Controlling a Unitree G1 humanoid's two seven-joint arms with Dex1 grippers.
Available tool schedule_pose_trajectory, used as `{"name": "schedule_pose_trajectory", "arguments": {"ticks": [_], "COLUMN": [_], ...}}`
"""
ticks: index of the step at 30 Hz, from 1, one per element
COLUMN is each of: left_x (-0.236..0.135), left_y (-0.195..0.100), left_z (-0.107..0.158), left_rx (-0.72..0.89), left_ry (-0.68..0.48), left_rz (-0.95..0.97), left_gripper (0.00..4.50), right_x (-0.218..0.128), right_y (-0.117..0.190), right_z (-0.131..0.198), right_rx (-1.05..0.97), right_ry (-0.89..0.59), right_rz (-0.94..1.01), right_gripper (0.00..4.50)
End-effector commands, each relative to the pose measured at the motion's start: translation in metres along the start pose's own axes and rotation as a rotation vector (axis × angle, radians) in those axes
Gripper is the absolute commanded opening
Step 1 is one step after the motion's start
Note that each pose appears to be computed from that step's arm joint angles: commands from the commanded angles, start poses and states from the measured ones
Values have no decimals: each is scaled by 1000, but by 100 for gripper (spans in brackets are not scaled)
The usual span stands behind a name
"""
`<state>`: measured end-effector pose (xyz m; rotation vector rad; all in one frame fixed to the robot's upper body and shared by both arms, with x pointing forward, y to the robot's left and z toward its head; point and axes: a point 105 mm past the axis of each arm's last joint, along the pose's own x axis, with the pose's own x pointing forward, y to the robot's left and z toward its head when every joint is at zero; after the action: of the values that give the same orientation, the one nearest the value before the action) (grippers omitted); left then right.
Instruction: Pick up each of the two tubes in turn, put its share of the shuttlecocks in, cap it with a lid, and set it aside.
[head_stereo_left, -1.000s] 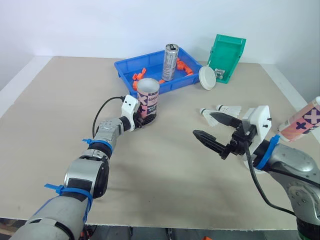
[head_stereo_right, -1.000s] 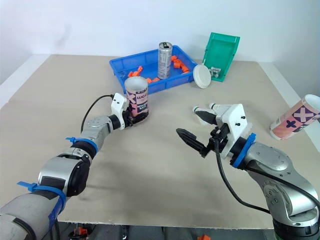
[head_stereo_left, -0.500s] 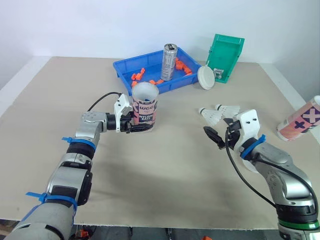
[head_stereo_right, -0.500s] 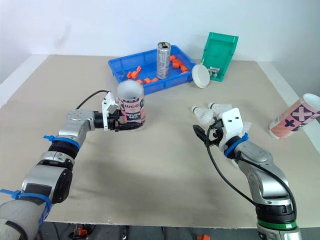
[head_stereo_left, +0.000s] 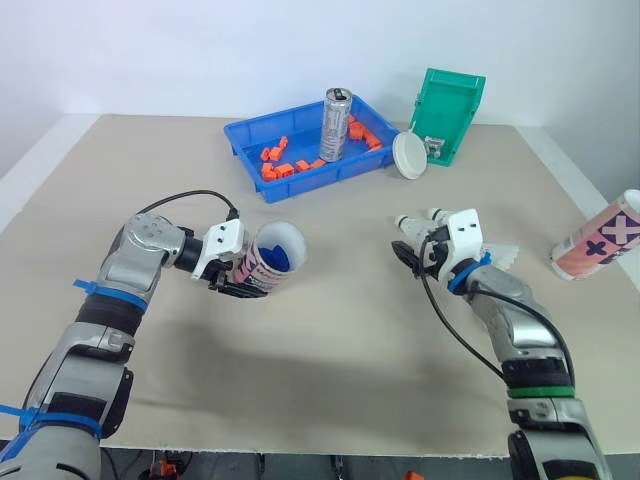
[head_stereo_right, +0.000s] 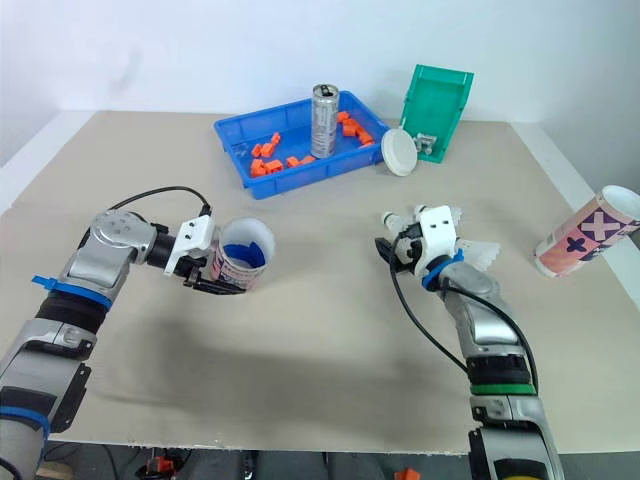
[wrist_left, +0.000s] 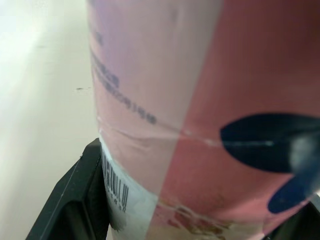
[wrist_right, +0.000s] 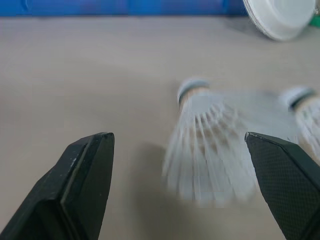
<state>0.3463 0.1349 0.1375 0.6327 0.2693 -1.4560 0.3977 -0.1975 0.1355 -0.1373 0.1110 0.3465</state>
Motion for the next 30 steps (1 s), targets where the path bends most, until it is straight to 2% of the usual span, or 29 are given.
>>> {"name": "schedule_pose_trajectory", "arguments": {"ticks": [1,3,5,6,7,9,13,17,21,23,26,30], "left_x": [-6,-6,-5,-4,-3,-3,-4,-2,-1,-1,0,2], "left_y": [-2,-5,-8,-9,-10,-12,-15,-14,-14,-14,-13,-12], "left_z": [7,0,-2,-2,-1,-2,-10,-10,-14,-15,-16,-18], "left_rx": [19,30,33,25,20,10,-23,-82,-120,-133,-149,-150], "left_ry": [-3,35,43,33,26,25,52,22,30,34,41,65], "left_rz": [0,-1,-8,-12,-14,-19,-32,-37,-58,-70,-83,-99], "left_gripper": [290,290,290,290,290,290,290,290,290,290,290,290], "right_x": [9,11,10,9,8,6,-6,-36,-87,-100,-104,-88], "right_y": [-5,-6,-5,-4,-3,-1,14,61,110,124,141,156], "right_z": [13,15,18,19,21,25,55,91,116,129,142,149], "right_rx": [-35,-37,-45,-50,-56,-68,-134,-296,-504,-574,-679,-784], "right_ry": [-48,-57,-69,-75,-80,-95,-193,-301,-361,-392,-417,-428], "right_rz": [-9,-6,10,18,23,30,102,352,704,799,888,929], "right_gripper": [396,329,215,186,109,15,7,7,7,7,7,7]}}
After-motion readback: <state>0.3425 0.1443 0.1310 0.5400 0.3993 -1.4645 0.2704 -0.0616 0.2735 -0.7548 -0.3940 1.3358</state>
